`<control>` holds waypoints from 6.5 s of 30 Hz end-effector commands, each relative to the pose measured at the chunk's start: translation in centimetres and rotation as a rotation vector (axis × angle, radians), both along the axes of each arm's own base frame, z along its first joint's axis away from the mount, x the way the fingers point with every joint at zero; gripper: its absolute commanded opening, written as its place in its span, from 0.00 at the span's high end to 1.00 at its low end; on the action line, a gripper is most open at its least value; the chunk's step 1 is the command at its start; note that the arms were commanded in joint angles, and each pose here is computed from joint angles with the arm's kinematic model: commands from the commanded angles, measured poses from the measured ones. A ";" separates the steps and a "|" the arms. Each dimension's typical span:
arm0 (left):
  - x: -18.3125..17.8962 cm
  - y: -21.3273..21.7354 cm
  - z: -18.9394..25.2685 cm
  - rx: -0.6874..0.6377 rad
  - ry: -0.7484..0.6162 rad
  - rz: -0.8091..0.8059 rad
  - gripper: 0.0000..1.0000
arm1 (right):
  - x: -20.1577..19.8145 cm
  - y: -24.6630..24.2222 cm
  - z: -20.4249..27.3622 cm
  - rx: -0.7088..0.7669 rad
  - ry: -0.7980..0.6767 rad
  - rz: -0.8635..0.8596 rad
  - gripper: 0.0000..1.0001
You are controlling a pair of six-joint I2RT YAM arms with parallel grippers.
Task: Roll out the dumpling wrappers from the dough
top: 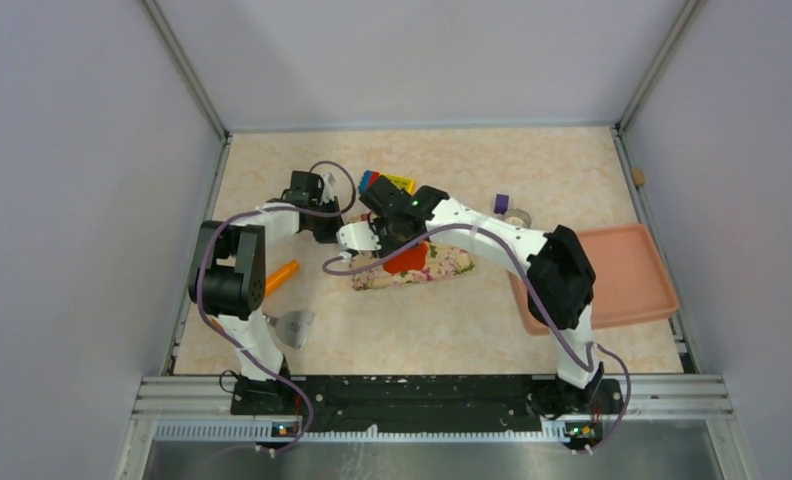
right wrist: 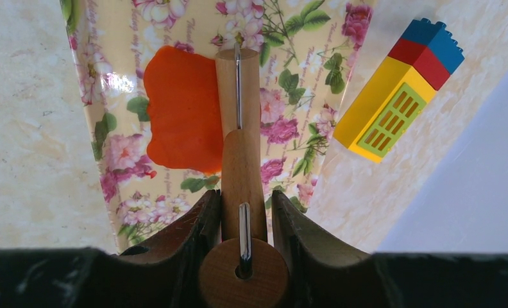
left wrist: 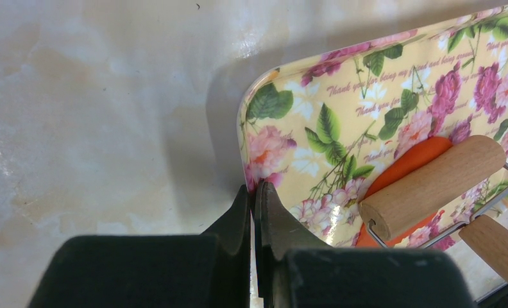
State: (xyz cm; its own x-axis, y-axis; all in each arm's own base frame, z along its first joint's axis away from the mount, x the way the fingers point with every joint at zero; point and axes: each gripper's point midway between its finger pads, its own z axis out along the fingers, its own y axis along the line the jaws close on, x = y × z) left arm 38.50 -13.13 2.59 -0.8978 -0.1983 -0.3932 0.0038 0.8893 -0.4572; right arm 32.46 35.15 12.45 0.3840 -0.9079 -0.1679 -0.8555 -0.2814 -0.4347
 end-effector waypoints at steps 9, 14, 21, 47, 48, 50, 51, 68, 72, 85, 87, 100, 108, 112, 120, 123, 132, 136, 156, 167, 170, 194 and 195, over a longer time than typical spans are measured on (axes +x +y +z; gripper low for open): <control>-4.2 -1.4 -2.5 -0.018 0.140 -0.125 1.00 | 5.0 -1.6 -5.8 -0.093 -0.014 -0.040 1.00; -4.2 -1.4 -2.3 -0.020 0.133 -0.128 1.00 | 5.9 -2.1 -5.9 -0.104 -0.015 -0.049 1.00; -4.2 -1.4 -2.3 -0.019 0.129 -0.132 1.00 | 6.1 -1.7 -4.6 -0.081 -0.018 -0.063 1.00; -4.3 -0.8 -1.8 0.004 0.125 -0.096 1.00 | 2.7 -5.0 12.8 0.717 0.532 -0.779 1.00; -4.3 -0.8 -1.7 0.001 0.127 -0.090 1.00 | 2.6 -5.3 12.7 0.761 0.604 -0.841 1.00; -4.3 -0.9 -1.6 -0.006 0.129 -0.083 1.00 | 2.7 -6.0 12.1 0.837 0.776 -0.971 1.00; -4.3 -0.9 -1.5 -0.009 0.129 -0.081 1.00 | 3.0 -6.3 11.5 0.865 0.847 -1.045 1.00; -4.2 -0.6 -1.4 0.004 0.132 -0.050 1.00 | 2.1 -6.8 2.6 0.770 1.134 -1.370 1.00; -4.0 -0.7 -1.5 -0.003 0.145 -0.026 1.00 | 1.6 -8.3 -0.5 0.683 1.067 -1.470 1.00; -3.3 -0.8 -0.7 -0.025 0.156 0.059 1.00 | -2.2 -10.7 -9.6 0.340 0.927 -1.622 1.00; -3.3 -0.8 -0.4 -0.031 0.147 0.067 1.00 | -3.0 -10.8 -10.6 0.303 0.934 -1.630 1.00; -3.4 -0.2 -0.5 -0.035 0.136 0.086 1.00 | -3.8 -5.7 -13.0 0.269 1.031 -1.541 1.00; -3.1 0.0 -0.6 -0.056 0.147 0.089 1.00 | -1.2 0.7 -6.3 0.485 1.103 -1.275 1.00; -3.2 -0.2 -0.8 -0.069 0.153 0.065 1.00 | -1.1 0.9 1.2 0.644 1.136 -1.093 1.00; -2.9 -0.6 -1.0 -0.081 0.153 0.034 1.00 | -2.5 -4.5 5.0 0.691 1.145 -1.083 1.00; -3.0 -0.7 -1.1 -0.083 0.158 0.026 1.00 | -2.1 -6.4 3.4 0.676 1.168 -1.174 1.00; -2.7 -0.5 -1.3 -0.071 0.171 0.031 1.00 | -0.5 -7.8 -0.6 0.620 1.133 -1.272 1.00; -2.7 -0.6 -1.4 -0.073 0.175 0.033 1.00 | 0.2 -9.3 -4.8 0.536 1.051 -1.399 1.00; -2.5 -0.3 -0.9 -0.071 0.155 0.047 1.00 | 0.3 -4.7 -10.4 0.410 0.982 -1.369 1.00; -2.7 -0.5 -0.9 -0.079 0.145 0.023 1.00 | 0.6 -0.6 6.5 0.779 1.166 -0.941 1.00; -2.8 -0.4 -1.1 -0.072 0.144 0.016 1.00 | 0.1 -3.0 6.4 0.773 1.184 -0.989 1.00; -2.2 0.2 -0.2 -0.043 0.107 0.016 1.00 | 2.4 -20.0 -10.8 0.274 0.783 -1.566 1.00; -2.2 0.3 -0.2 -0.042 0.107 0.016 1.00 | 2.5 -20.7 -11.0 0.266 0.773 -1.576 1.00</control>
